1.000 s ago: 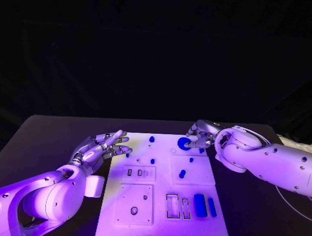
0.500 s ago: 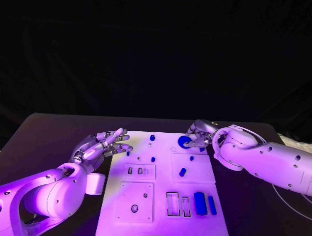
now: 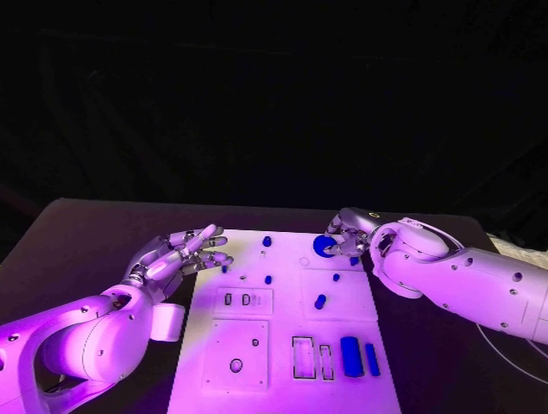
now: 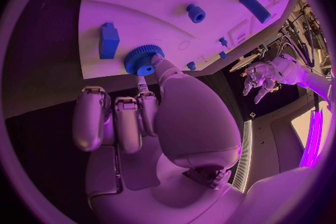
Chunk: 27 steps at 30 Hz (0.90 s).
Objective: Assemble the parts on the task board
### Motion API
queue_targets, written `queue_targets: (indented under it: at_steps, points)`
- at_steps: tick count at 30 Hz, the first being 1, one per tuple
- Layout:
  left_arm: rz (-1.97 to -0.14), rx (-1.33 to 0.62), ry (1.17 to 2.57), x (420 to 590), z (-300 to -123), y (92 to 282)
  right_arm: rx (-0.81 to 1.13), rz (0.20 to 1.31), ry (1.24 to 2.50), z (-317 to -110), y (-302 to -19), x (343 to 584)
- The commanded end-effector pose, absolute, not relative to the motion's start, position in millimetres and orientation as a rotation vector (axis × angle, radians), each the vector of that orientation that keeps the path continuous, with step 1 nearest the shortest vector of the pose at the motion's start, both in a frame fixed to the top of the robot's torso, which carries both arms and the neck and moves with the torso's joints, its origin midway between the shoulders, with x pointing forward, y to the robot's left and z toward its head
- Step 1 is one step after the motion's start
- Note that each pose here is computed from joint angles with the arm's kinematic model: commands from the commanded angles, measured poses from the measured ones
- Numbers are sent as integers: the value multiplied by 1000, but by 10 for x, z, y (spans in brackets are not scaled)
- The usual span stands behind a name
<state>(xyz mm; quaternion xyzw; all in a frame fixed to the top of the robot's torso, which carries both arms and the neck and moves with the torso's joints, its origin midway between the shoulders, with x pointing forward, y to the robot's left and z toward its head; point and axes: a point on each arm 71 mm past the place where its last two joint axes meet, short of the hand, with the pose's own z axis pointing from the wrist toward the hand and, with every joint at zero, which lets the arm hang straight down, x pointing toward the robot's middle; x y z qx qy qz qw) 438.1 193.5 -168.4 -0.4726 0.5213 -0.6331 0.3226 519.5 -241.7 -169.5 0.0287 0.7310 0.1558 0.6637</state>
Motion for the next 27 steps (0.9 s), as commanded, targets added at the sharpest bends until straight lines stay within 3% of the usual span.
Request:
queue_targets:
  at_steps: [1, 14, 27]
  points:
    - [-1693, -1234, 1373, 4375, -1673, 1909, 3, 299, 1619, -1735, -2397, 5168]
    - [-1699, -1229, 1366, 4376, -1668, 1902, -31, 344, 1572, -1683, -2247, 5091]
    - [-1703, -1229, 1368, 4381, -1671, 1894, -132, 457, 1460, -1521, -1698, 4914]
